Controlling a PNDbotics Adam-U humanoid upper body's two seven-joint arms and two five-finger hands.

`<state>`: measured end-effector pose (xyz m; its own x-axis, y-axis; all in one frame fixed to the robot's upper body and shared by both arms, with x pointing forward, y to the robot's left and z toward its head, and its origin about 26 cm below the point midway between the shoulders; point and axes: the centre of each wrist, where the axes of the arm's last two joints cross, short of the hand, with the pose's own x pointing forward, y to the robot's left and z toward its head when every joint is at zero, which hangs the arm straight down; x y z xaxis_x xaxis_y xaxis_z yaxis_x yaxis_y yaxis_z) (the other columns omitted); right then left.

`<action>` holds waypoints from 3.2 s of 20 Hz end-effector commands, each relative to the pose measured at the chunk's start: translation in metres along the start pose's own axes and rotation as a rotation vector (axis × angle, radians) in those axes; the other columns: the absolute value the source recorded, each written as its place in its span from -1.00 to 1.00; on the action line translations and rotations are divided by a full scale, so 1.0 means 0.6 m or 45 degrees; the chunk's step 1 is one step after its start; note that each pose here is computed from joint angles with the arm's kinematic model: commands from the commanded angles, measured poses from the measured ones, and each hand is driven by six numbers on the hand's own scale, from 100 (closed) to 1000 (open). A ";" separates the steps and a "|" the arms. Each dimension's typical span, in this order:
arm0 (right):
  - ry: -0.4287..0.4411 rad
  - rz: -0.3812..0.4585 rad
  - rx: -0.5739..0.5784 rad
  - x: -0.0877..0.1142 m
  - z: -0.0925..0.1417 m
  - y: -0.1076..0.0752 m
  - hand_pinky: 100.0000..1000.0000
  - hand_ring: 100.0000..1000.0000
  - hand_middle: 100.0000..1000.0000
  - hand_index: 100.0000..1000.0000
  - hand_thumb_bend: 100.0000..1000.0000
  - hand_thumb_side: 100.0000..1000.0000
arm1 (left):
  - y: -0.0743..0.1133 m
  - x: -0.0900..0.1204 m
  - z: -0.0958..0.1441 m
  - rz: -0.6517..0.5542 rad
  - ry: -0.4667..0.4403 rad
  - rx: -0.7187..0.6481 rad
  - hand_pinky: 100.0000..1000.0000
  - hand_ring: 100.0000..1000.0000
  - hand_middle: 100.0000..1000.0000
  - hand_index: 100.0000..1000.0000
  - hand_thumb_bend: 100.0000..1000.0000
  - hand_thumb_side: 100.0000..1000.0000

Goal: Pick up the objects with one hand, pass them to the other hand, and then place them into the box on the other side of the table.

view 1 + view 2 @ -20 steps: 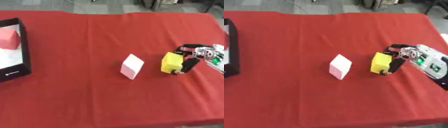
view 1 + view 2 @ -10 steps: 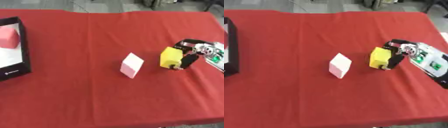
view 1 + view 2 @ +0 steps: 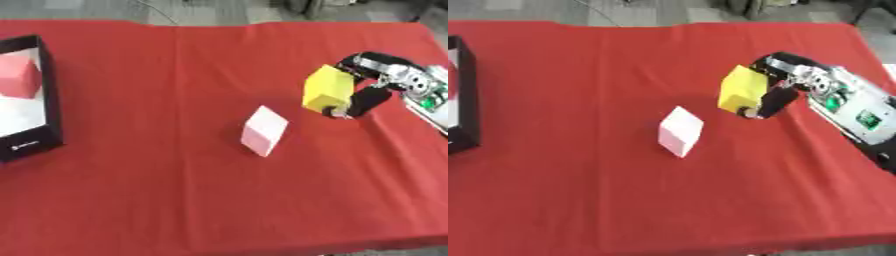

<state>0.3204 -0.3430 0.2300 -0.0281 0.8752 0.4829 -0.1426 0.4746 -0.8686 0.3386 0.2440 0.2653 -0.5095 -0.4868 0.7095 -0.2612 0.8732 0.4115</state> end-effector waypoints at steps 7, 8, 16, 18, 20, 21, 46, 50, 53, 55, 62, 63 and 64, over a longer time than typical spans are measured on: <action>-0.154 -0.150 -0.133 0.064 -0.010 0.019 0.57 -0.02 -0.28 0.07 -1.00 -1.00 | 0.012 0.048 -0.013 -0.030 -0.134 -0.061 0.55 0.03 0.36 0.31 -0.96 0.27; -0.171 -0.172 -0.146 0.070 -0.012 0.023 0.57 -0.02 -0.28 0.07 -1.00 -1.00 | 0.012 0.054 -0.014 -0.034 -0.148 -0.073 0.55 0.03 0.36 0.31 -0.95 0.26; -0.305 -0.294 -0.229 0.119 -0.030 0.062 0.56 -0.07 -0.29 0.08 -1.00 -1.00 | 0.001 0.109 -0.022 -0.076 -0.289 -0.217 0.55 0.04 0.36 0.33 -0.92 0.19; -0.342 -0.322 -0.231 0.129 -0.034 0.075 0.56 -0.09 -0.29 0.08 -1.00 -1.00 | -0.004 0.125 -0.022 -0.085 -0.326 -0.266 0.56 0.05 0.36 0.34 -0.92 0.18; -0.378 -0.350 -0.234 0.139 -0.039 0.087 0.56 -0.10 -0.30 0.08 -1.00 -1.00 | -0.008 0.137 -0.022 -0.095 -0.353 -0.314 0.56 0.06 0.36 0.35 -0.92 0.18; -0.394 -0.365 -0.236 0.144 -0.042 0.092 0.56 -0.10 -0.30 0.08 -1.00 -1.00 | -0.011 0.143 -0.021 -0.100 -0.362 -0.339 0.56 0.06 0.37 0.35 -0.92 0.18; -0.561 -0.562 -0.296 0.216 -0.081 0.224 0.58 -0.12 -0.30 0.08 -1.00 -1.00 | -0.121 0.247 0.008 -0.314 -0.536 -0.921 0.60 0.20 0.44 0.44 -0.90 0.23; -0.576 -0.575 -0.309 0.220 -0.085 0.237 0.58 -0.12 -0.30 0.09 -1.00 -1.00 | -0.130 0.252 0.008 -0.380 -0.536 -0.969 0.62 0.25 0.45 0.46 -0.87 0.22; -0.580 -0.591 -0.323 0.222 -0.088 0.247 0.58 -0.12 -0.30 0.09 -1.00 -1.00 | -0.139 0.252 0.006 -0.439 -0.524 -0.999 0.67 0.33 0.50 0.50 -0.84 0.21; -0.586 -0.597 -0.333 0.224 -0.090 0.254 0.58 -0.12 -0.31 0.08 -1.00 -1.00 | -0.146 0.250 0.004 -0.484 -0.512 -1.023 0.70 0.39 0.53 0.56 -0.79 0.21; -0.613 -0.597 -0.352 0.227 -0.094 0.274 0.58 -0.14 -0.31 0.08 -1.00 -1.00 | -0.169 0.246 -0.007 -0.644 -0.455 -1.100 0.80 0.55 0.58 0.66 -0.55 0.09; -0.616 -0.600 -0.358 0.227 -0.094 0.276 0.58 -0.15 -0.31 0.08 -1.00 -1.00 | -0.173 0.245 -0.008 -0.667 -0.449 -1.113 0.82 0.57 0.58 0.68 -0.51 0.09; -0.621 -0.603 -0.363 0.227 -0.094 0.277 0.58 -0.15 -0.31 0.08 -1.00 -1.00 | -0.178 0.245 -0.009 -0.693 -0.444 -1.127 0.82 0.58 0.59 0.68 -0.50 0.09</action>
<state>0.3488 -0.1416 0.1397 -0.4468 0.4688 0.7620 0.0025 0.8524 -0.5230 0.2968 0.0806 0.3227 -0.7447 -0.6386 0.1940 0.1130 0.1658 0.9797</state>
